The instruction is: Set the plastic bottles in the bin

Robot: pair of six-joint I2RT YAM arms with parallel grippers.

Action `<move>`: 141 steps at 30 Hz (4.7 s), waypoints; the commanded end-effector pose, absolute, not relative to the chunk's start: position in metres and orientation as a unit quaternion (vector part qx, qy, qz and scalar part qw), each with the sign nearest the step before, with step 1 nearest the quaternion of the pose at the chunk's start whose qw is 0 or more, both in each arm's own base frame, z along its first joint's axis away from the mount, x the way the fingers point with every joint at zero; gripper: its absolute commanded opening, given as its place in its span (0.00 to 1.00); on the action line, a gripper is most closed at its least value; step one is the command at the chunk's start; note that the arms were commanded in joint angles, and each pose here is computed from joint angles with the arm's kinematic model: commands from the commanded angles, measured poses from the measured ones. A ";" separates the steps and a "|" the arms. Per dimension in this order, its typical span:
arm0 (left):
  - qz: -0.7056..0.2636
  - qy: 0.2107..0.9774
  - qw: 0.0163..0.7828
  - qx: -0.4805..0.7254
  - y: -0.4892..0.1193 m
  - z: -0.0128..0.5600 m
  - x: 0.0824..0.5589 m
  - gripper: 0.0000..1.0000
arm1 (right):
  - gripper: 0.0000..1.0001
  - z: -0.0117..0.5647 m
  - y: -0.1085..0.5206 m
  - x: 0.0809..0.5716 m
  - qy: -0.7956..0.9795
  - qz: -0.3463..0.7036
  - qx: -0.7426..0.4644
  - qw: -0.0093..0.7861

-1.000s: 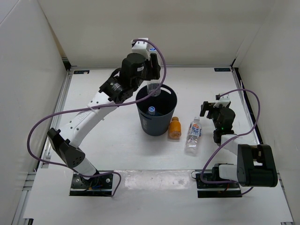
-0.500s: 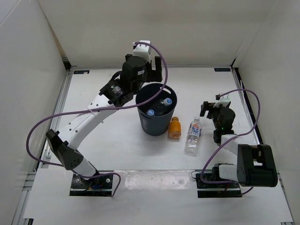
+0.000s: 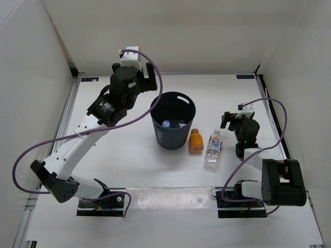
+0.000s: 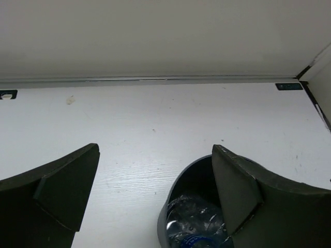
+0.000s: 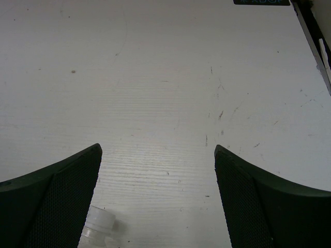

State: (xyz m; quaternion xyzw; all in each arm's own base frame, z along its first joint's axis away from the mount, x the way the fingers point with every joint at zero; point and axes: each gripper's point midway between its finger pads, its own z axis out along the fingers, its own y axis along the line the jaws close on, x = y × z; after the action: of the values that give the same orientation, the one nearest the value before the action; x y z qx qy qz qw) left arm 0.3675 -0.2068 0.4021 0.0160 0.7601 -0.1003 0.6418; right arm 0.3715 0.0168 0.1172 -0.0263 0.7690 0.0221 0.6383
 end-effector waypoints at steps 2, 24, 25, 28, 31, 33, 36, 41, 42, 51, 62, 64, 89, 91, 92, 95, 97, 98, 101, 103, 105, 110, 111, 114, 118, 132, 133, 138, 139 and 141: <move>-0.082 0.763 0.641 -0.012 -0.176 0.401 0.357 1.00 | 0.90 0.141 0.016 0.381 0.747 0.020 -0.025 0.664; -0.025 0.831 0.502 -0.238 -0.047 0.257 0.295 1.00 | 0.90 0.141 0.018 0.380 0.745 0.006 -0.018 0.667; -0.027 0.819 0.508 -0.264 -0.033 0.260 0.290 1.00 | 0.90 0.140 0.018 0.380 0.746 0.006 -0.017 0.666; -0.037 0.815 0.492 -0.305 -0.022 0.239 0.278 1.00 | 0.90 0.140 0.018 0.381 0.747 0.010 -0.018 0.664; -0.031 0.816 0.475 -0.327 -0.014 0.223 0.265 1.00 | 0.90 0.143 0.018 0.381 0.744 0.013 -0.025 0.668; -0.025 0.817 0.470 -0.332 -0.009 0.219 0.256 1.00 | 0.90 0.163 0.019 0.387 0.738 0.020 -0.029 0.674; -0.020 0.817 0.471 -0.334 -0.004 0.217 0.247 1.00 | 0.90 0.191 0.033 0.389 0.756 0.033 -0.077 0.649; -0.010 0.815 0.471 -0.337 0.003 0.210 0.235 1.00 | 0.90 0.163 0.078 0.341 0.843 0.108 -0.287 0.442; -0.010 0.815 0.471 -0.337 0.003 0.208 0.233 1.00 | 0.90 0.181 0.079 0.347 0.855 0.112 -0.278 0.423; 0.000 0.823 0.460 -0.332 0.004 0.200 0.237 1.00 | 0.90 0.181 0.038 0.338 0.919 0.190 -0.045 0.342; -0.004 0.828 0.436 -0.353 0.007 0.179 0.235 1.00 | 0.90 0.161 0.072 0.293 0.918 0.148 -0.225 0.292; -0.004 0.830 0.431 -0.354 0.007 0.175 0.235 1.00 | 0.90 0.157 0.082 0.284 0.909 0.185 -0.242 0.284; 0.014 0.825 0.403 -0.397 0.021 0.165 0.184 1.00 | 0.90 0.102 0.084 0.235 0.969 0.191 -0.148 0.047; 0.017 0.824 0.402 -0.398 0.023 0.164 0.176 1.00 | 0.90 0.096 0.083 0.222 0.972 0.186 -0.144 0.007; 0.015 0.821 0.405 -0.401 0.024 0.166 0.174 1.00 | 0.90 0.094 0.085 0.222 0.971 0.188 -0.145 0.005; 0.019 0.820 0.403 -0.406 0.026 0.163 0.167 1.00 | 0.90 0.083 0.085 0.221 0.974 0.183 -0.133 -0.026; 0.019 0.819 0.404 -0.406 0.026 0.164 0.165 1.00 | 0.90 0.077 0.083 0.220 0.976 0.175 -0.127 -0.038; 0.021 0.821 0.401 -0.406 0.026 0.164 0.165 1.00 | 0.90 0.073 0.083 0.221 0.976 0.172 -0.127 -0.046; 0.022 0.820 0.405 -0.405 0.027 0.169 0.166 1.00 | 0.90 0.061 0.077 0.217 0.977 0.149 -0.122 -0.091; 0.027 0.822 0.402 -0.402 0.028 0.171 0.167 1.00 | 0.90 0.056 0.078 0.216 0.976 0.145 -0.116 -0.118; 0.033 0.827 0.397 -0.396 0.028 0.173 0.169 1.00 | 0.89 0.050 0.079 0.217 0.974 0.144 -0.105 -0.137; 0.040 0.833 0.393 -0.388 0.027 0.181 0.178 1.00 | 0.83 0.044 0.078 0.224 0.974 0.125 -0.097 -0.163; 0.042 0.834 0.391 -0.387 0.027 0.181 0.180 1.00 | 0.81 0.044 0.078 0.225 0.975 0.121 -0.097 -0.159; 0.039 0.834 0.389 -0.389 0.025 0.180 0.187 1.00 | 0.70 0.042 0.072 0.227 0.977 0.104 -0.097 -0.156; 0.034 0.833 0.388 -0.393 0.022 0.177 0.197 1.00 | 0.54 0.046 0.064 0.236 0.981 0.091 -0.089 -0.146; 0.016 0.837 0.389 -0.385 0.012 0.168 0.224 1.00 | 0.18 0.265 0.043 0.355 0.939 0.199 -0.067 0.271; 0.010 0.838 0.388 -0.383 0.010 0.167 0.226 1.00 | 0.18 0.292 0.050 0.364 0.920 0.217 -0.078 0.317; -0.007 0.845 0.377 -0.380 0.001 0.159 0.232 1.00 | 0.14 0.382 0.099 0.367 0.837 0.270 -0.109 0.463; -0.008 0.845 0.377 -0.380 0.001 0.159 0.233 1.00 | 0.14 0.393 0.124 0.352 0.820 0.288 -0.140 0.475; -0.012 0.843 0.382 -0.379 0.000 0.160 0.234 1.00 | 0.15 0.429 0.174 0.336 0.744 0.326 -0.225 0.538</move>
State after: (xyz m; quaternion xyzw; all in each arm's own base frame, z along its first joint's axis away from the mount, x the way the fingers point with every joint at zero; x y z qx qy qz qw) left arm 0.2277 0.0038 0.1568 -0.3771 0.8491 0.0073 0.3697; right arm 0.3554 0.1046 0.3789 -0.1322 0.8390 0.2385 0.4710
